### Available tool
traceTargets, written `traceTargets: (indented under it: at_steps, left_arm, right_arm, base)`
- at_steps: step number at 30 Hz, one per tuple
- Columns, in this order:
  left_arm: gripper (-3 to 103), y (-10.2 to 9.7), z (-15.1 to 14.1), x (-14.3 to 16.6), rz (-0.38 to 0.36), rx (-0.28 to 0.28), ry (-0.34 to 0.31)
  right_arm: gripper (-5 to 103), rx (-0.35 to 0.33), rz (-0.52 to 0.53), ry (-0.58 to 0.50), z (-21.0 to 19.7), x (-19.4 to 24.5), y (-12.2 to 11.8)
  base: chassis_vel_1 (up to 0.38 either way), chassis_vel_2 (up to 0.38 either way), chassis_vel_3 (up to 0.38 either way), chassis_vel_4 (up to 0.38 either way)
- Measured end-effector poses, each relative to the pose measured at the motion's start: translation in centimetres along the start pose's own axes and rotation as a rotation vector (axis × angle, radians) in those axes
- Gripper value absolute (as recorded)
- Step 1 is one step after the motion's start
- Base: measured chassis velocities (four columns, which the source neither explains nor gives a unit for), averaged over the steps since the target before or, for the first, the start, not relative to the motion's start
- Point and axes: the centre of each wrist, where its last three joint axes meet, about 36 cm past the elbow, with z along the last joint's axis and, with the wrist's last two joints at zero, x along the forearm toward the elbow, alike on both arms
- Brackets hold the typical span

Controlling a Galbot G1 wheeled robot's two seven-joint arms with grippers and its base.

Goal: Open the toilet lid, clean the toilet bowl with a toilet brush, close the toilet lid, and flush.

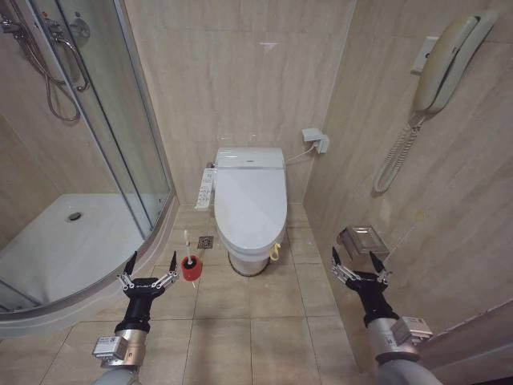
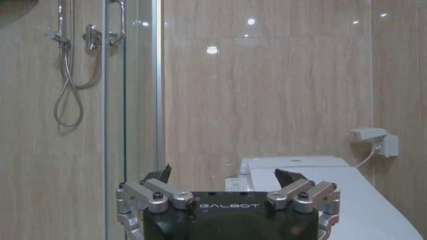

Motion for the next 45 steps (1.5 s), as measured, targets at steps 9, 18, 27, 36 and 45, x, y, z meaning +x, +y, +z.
traceTargets:
  at_steps: [9,18,27,36,45]
  left_arm:
    - [100,0.0,0.0,0.0,0.0,0.0,0.0]
    - [100,0.0,0.0,0.0,0.0,0.0,-0.001]
    - [100,0.0,0.0,0.0,0.0,0.0,0.0]
    - [100,0.0,0.0,0.0,0.0,0.0,-0.001]
    - [100,0.0,0.0,0.0,0.0,0.0,0.0]
  right_arm:
    - [100,0.006,0.015,-0.018,0.4,-0.3,-0.4]
    - [100,0.014,0.034,-0.035,0.8,-1.1,-0.7]
    - [100,0.004,0.041,-0.024,2.2,-2.0,-0.7]
    - [100,0.041,0.078,-0.042,3.3,-2.9,-1.0]
    - [100,0.132,0.055,0.041,6.5,-2.9,-1.3]
  base:
    - [-0.132,0.116,0.122,-0.127]
    - [-0.079,0.091,0.085,-0.072]
    - [-0.021,0.019,0.02,-0.022]
    - [-0.166,0.17,0.169,-0.178]
    - [-0.001,0.007,-0.009,0.013]
